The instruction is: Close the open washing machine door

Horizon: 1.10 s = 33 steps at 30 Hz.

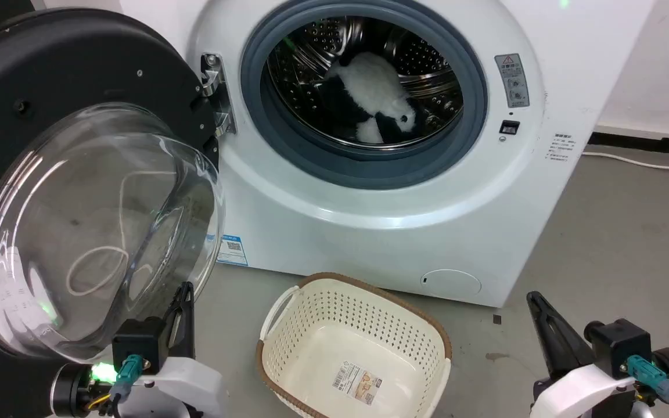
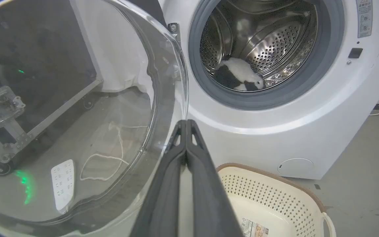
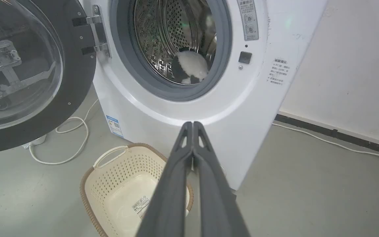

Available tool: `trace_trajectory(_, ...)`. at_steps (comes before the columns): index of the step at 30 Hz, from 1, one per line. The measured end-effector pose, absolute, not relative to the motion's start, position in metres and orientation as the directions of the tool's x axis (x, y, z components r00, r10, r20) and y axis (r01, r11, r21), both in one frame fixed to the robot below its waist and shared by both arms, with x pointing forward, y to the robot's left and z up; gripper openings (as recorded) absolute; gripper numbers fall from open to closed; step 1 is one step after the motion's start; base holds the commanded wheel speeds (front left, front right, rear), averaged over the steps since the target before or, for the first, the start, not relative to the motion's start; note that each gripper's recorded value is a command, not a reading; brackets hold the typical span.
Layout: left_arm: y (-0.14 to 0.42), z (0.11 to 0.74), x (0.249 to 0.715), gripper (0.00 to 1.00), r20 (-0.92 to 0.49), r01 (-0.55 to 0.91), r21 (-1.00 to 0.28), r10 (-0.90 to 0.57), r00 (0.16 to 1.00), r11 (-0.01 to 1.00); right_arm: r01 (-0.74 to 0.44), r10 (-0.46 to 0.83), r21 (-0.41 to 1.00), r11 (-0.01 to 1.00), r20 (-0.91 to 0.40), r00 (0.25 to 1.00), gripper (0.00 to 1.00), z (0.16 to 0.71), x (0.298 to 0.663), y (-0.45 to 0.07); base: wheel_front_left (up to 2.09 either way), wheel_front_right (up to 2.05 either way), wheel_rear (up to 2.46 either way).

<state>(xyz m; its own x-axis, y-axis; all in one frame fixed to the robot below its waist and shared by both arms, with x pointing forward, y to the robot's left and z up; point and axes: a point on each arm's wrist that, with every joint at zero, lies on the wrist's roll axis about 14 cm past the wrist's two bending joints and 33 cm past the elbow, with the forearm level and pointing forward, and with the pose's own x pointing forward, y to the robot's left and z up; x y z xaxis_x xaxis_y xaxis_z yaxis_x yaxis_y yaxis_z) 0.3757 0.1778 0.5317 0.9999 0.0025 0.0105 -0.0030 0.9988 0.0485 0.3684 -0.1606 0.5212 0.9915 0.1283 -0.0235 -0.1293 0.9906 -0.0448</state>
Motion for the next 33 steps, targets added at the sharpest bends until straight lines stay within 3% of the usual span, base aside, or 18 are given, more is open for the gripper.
trace_trajectory(33, 0.1777, 0.5317, 0.3757, 0.0, 0.01, -0.003, 0.048, 0.002, 1.0, 0.999, -0.129, 0.128, -0.045, 0.991, -0.024, 0.991, 0.0, 0.5212, 0.3684, -0.1607, 0.0, 0.0, 0.0)
